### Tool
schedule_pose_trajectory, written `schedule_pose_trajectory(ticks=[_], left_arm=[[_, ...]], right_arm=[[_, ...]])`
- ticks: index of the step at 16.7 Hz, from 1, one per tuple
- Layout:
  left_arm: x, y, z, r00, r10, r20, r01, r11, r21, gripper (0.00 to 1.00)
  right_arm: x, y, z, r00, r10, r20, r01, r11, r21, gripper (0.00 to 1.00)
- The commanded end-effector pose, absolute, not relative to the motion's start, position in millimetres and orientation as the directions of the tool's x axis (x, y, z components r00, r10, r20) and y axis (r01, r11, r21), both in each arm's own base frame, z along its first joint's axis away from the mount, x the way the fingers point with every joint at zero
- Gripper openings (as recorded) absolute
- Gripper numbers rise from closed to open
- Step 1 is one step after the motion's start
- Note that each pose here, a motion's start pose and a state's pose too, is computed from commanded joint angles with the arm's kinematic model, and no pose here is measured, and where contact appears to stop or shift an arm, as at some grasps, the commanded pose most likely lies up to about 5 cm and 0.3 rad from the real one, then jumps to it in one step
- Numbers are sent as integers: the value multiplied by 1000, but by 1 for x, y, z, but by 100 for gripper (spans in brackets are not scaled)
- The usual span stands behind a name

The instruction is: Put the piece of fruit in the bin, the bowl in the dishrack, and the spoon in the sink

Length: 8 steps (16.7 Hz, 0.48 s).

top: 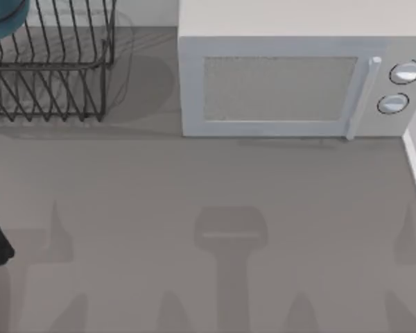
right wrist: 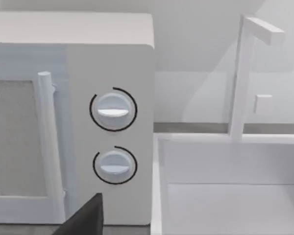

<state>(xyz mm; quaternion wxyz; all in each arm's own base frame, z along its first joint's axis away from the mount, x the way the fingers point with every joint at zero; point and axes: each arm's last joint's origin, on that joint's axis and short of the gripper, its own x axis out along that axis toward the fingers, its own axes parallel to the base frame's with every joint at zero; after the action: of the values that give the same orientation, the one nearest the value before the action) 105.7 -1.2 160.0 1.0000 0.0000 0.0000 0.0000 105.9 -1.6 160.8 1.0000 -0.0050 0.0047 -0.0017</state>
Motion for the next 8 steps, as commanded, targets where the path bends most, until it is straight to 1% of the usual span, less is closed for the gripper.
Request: schedule_pose_trajectory(ticks=[2, 4, 6, 8], left_arm=[[106, -1, 160, 1000, 0, 0, 0, 1000, 0, 100], [106, -1, 160, 1000, 0, 0, 0, 1000, 0, 100], [106, -1, 160, 1000, 0, 0, 0, 1000, 0, 100], [106, -1, 160, 1000, 0, 0, 0, 1000, 0, 100]], right_arm=[[107, -3, 164, 998, -20, -57, 17, 998, -62, 100], [109, -6, 170, 989, -46, -139, 25, 988, -153, 100], [113, -11, 177, 965, -79, -249, 7, 961, -277, 100], [120, -16, 184, 918, -113, -379, -60, 908, -416, 100]])
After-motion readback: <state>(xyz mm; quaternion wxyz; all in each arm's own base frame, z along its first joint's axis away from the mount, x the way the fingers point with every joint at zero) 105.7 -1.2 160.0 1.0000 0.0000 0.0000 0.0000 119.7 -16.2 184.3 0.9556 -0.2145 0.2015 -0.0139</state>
